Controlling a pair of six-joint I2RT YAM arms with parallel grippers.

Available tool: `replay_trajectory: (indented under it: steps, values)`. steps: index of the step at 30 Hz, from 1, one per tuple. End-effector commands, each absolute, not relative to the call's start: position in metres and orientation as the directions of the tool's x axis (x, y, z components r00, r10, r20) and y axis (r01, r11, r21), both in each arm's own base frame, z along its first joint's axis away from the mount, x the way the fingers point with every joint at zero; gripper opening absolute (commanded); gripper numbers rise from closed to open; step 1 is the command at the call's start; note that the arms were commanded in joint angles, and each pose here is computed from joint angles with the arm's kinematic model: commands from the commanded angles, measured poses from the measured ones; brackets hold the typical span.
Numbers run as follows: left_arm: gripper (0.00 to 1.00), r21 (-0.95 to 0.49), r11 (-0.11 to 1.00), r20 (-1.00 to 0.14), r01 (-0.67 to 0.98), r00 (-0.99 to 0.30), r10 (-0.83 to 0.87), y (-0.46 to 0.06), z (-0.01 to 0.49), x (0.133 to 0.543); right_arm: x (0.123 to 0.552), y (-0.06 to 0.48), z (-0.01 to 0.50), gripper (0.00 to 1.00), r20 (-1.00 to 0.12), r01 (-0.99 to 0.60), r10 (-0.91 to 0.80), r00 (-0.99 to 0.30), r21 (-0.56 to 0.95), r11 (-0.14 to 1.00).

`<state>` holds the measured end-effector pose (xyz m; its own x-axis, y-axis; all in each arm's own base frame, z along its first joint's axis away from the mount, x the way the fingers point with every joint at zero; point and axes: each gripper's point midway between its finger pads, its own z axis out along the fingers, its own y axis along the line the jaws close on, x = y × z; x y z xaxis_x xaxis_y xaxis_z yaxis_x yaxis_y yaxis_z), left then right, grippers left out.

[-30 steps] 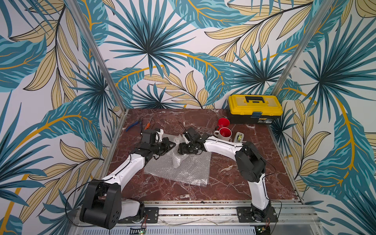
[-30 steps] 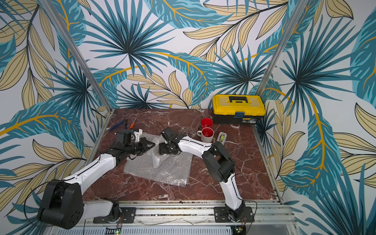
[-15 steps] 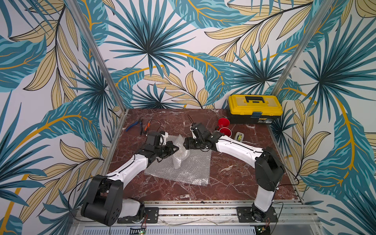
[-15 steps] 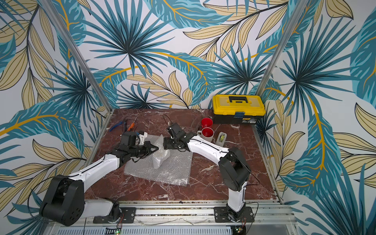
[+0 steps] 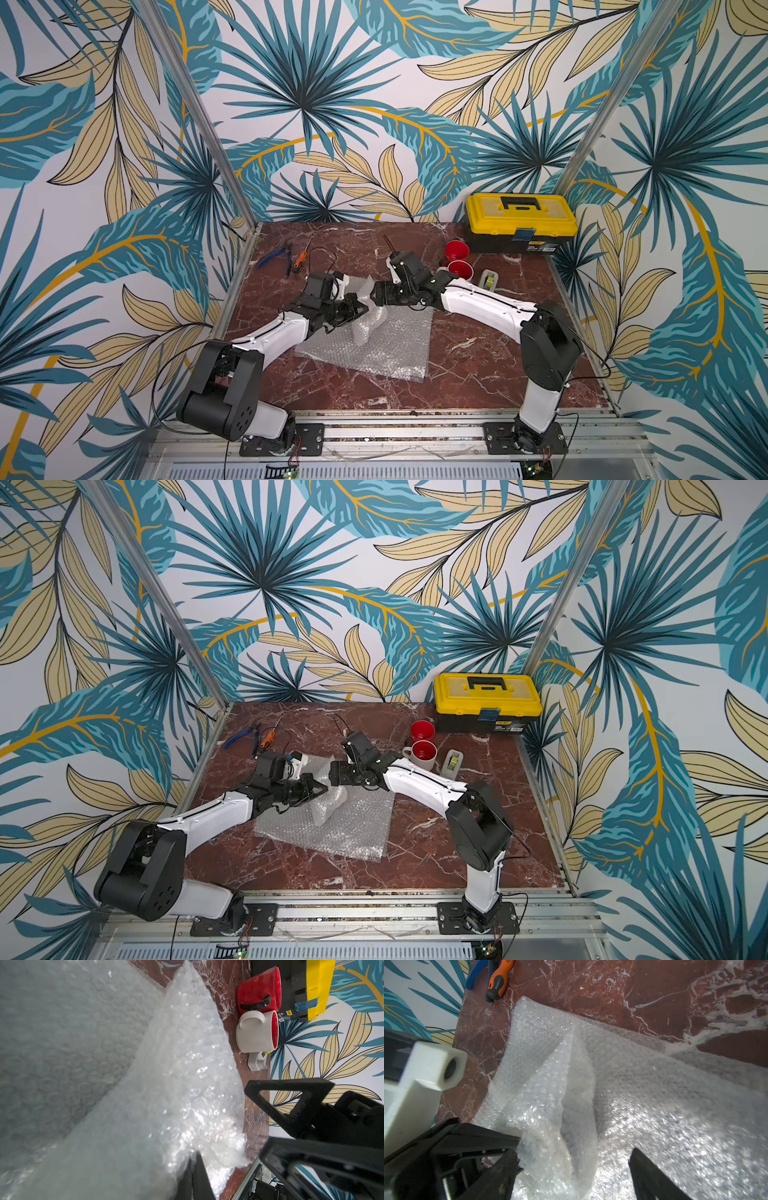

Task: Wrap mugs in bubble wrap
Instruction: Wrap the mug in bubble wrap.

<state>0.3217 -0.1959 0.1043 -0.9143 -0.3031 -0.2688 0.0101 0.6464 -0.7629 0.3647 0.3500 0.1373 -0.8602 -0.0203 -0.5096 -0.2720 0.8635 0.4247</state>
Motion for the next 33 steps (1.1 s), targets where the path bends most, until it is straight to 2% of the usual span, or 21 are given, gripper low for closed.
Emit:
replay_trajectory:
  steps: [1,12,19,28,30,33]
  values:
    - [0.0,-0.717,0.694,-0.167,-0.058,-0.953,-0.252,-0.193,0.067,0.296,0.363,0.355,0.123,0.85,-0.472,-0.279,-0.054,-0.88,0.421,0.863]
    - [0.0,-0.718,0.695,-0.182,-0.04,-0.953,-0.243,-0.196,0.074,0.298,0.355,0.352,0.074,0.82,-0.349,-0.233,-0.098,-0.932,0.369,0.9]
    - [0.1,-0.74,0.672,-0.257,0.032,-0.936,-0.239,-0.198,0.106,0.299,0.356,0.346,0.045,0.8,-0.297,-0.209,-0.115,-0.948,0.307,0.928]
    - [0.14,-0.742,0.662,-0.353,0.109,-0.902,-0.247,-0.194,0.145,0.296,0.351,0.339,0.028,0.79,-0.252,-0.192,-0.123,-0.96,0.272,0.943]
    - [0.15,-0.731,0.674,-0.377,0.109,-0.887,-0.266,-0.189,0.152,0.297,0.349,0.338,0.025,0.78,-0.243,-0.194,-0.13,-0.961,0.263,0.945]
    - [0.21,-0.68,0.731,-0.414,0.048,-0.848,-0.33,-0.169,0.156,0.299,0.347,0.335,0.019,0.78,-0.222,-0.198,-0.145,-0.964,0.239,0.951]
